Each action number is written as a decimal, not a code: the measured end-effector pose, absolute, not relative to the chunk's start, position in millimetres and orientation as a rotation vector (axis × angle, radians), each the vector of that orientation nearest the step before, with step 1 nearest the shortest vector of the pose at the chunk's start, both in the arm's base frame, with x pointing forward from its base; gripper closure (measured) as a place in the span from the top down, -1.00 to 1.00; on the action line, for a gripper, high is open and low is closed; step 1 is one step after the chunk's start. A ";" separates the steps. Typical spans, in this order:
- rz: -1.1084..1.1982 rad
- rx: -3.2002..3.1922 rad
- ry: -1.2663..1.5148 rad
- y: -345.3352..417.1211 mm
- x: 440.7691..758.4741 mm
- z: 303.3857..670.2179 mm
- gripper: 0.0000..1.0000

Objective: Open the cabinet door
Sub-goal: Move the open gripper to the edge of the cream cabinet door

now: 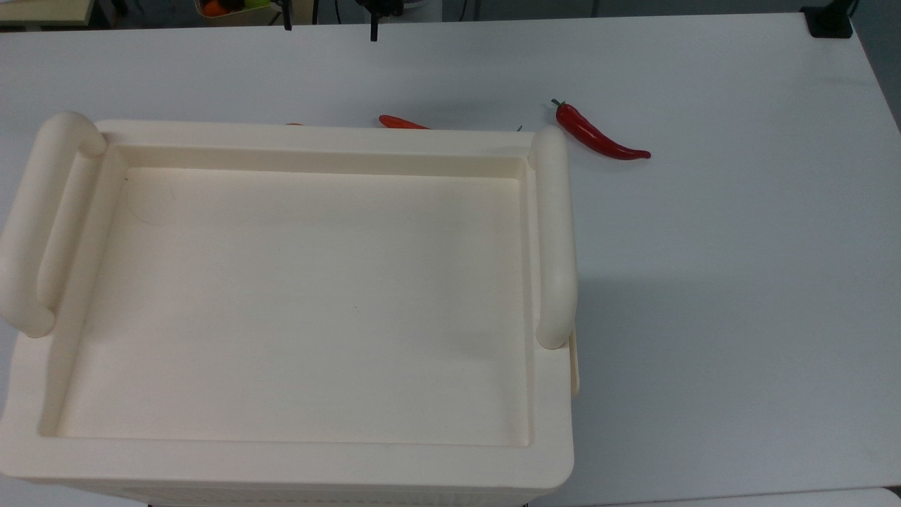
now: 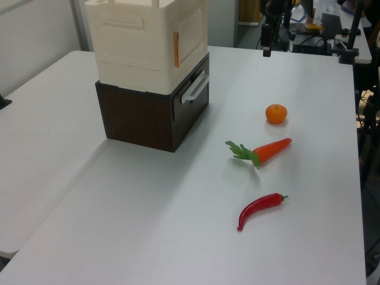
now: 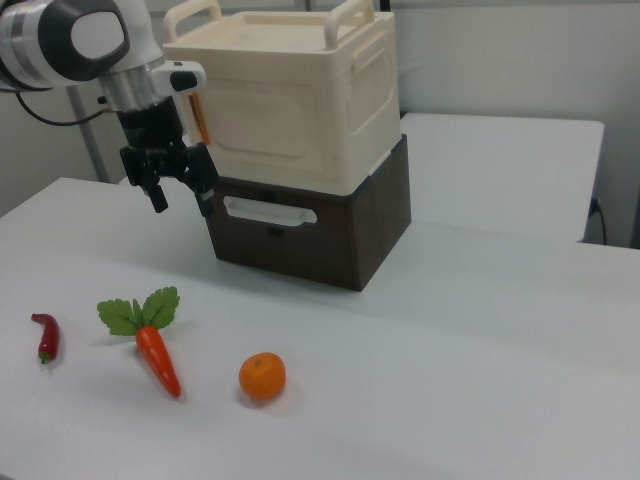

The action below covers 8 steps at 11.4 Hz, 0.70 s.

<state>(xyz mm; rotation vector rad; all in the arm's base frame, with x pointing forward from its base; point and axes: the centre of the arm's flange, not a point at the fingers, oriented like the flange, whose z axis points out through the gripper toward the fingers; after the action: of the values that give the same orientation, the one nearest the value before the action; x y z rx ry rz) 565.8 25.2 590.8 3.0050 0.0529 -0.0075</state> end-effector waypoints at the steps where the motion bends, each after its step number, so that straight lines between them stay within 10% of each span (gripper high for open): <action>1: -0.008 3.005 0.053 25.2 565.8 590.7 1.00; 8: 0.101 3.051 0.073 40.2 584.0 599.0 1.00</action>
<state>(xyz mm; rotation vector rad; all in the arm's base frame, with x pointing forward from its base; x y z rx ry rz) 584.0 40.2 599.0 3.0508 0.0730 0.1008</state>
